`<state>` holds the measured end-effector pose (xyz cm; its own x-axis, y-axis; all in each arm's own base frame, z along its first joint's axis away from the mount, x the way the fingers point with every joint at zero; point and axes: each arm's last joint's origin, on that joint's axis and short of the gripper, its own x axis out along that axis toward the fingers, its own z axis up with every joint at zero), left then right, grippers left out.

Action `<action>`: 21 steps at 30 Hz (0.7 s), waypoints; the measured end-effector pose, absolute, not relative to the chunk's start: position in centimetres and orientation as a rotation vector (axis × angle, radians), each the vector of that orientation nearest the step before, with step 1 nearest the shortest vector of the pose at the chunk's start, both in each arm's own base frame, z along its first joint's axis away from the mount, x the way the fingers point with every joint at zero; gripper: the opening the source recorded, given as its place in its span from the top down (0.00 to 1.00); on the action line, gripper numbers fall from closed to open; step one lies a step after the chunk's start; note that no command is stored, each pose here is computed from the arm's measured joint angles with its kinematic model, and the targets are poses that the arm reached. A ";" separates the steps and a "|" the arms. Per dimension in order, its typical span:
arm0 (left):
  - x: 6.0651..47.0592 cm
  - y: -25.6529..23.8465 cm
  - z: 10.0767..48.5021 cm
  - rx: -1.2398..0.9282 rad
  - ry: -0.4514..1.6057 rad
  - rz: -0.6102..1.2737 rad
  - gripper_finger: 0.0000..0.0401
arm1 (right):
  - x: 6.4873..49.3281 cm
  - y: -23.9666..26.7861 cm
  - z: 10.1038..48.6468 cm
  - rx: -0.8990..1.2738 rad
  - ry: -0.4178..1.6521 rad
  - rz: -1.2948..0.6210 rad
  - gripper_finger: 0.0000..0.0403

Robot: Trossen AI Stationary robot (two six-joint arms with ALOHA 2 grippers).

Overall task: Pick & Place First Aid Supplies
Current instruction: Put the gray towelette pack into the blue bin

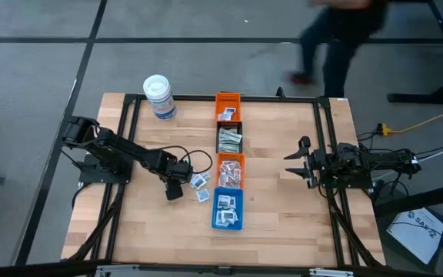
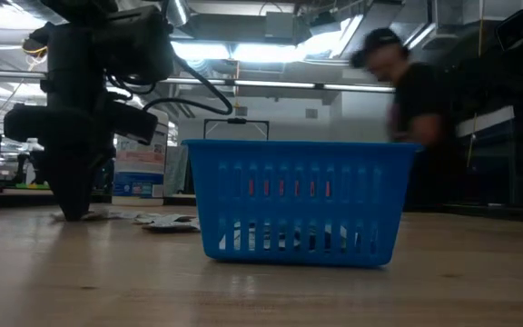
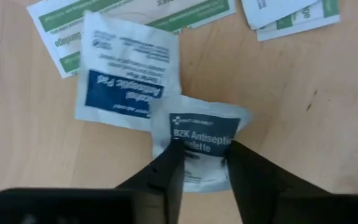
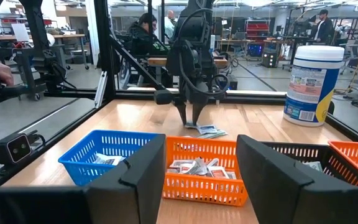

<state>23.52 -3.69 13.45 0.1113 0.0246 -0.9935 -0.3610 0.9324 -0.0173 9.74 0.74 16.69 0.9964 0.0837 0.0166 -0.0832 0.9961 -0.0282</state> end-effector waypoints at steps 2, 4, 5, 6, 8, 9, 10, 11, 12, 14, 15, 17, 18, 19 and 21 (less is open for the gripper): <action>23.5 -3.7 13.4 -0.283 1.437 0.288 0.77 | 9.7 0.7 16.7 -0.028 -0.018 0.084 0.52; 23.5 -3.7 13.4 -0.283 1.437 0.288 0.83 | 9.7 0.7 16.7 -0.028 -0.018 0.084 0.52; 23.5 -3.7 13.4 -0.282 1.438 0.289 0.86 | 9.7 0.7 16.7 -0.027 -0.018 0.084 0.52; 23.5 -3.7 13.4 -0.280 1.438 0.291 0.88 | 9.7 0.7 16.7 -0.028 -0.018 0.083 0.52; 23.5 -3.6 13.4 -0.273 1.437 0.301 0.92 | 9.7 0.7 16.7 -0.028 -0.018 0.084 0.52; 23.5 -3.6 13.4 -0.272 1.435 0.308 0.93 | 9.7 0.7 16.7 -0.027 -0.019 0.083 0.52; 23.5 -3.6 13.5 -0.274 1.429 0.311 0.95 | 9.7 0.7 16.7 -0.028 -0.018 0.084 0.52; 23.5 -3.6 13.5 -0.272 1.427 0.312 0.96 | 9.7 0.7 16.7 -0.028 -0.018 0.084 0.52; 23.4 -3.6 13.6 -0.272 1.421 0.312 0.96 | 9.7 0.7 16.7 -0.028 -0.018 0.083 0.52; 23.3 -3.6 13.9 -0.270 1.408 0.314 0.96 | 9.7 0.7 16.7 -0.028 -0.018 0.084 0.52; 23.2 -3.5 14.0 -0.267 1.403 0.319 0.96 | 9.7 0.7 16.7 -0.027 -0.018 0.084 0.52; 23.1 -3.5 14.4 -0.270 1.384 0.319 0.95 | 9.7 0.7 16.7 -0.028 -0.018 0.083 0.52; 23.1 -3.6 14.8 -0.278 1.366 0.317 0.94 | 9.7 0.7 16.7 -0.028 -0.018 0.083 0.52; 23.0 -3.7 15.1 -0.289 1.349 0.316 0.94 | 9.7 0.7 16.7 -0.028 -0.018 0.083 0.52; 22.8 -3.8 15.7 -0.306 1.319 0.311 0.93 | 9.7 0.7 16.7 -0.028 -0.018 0.083 0.52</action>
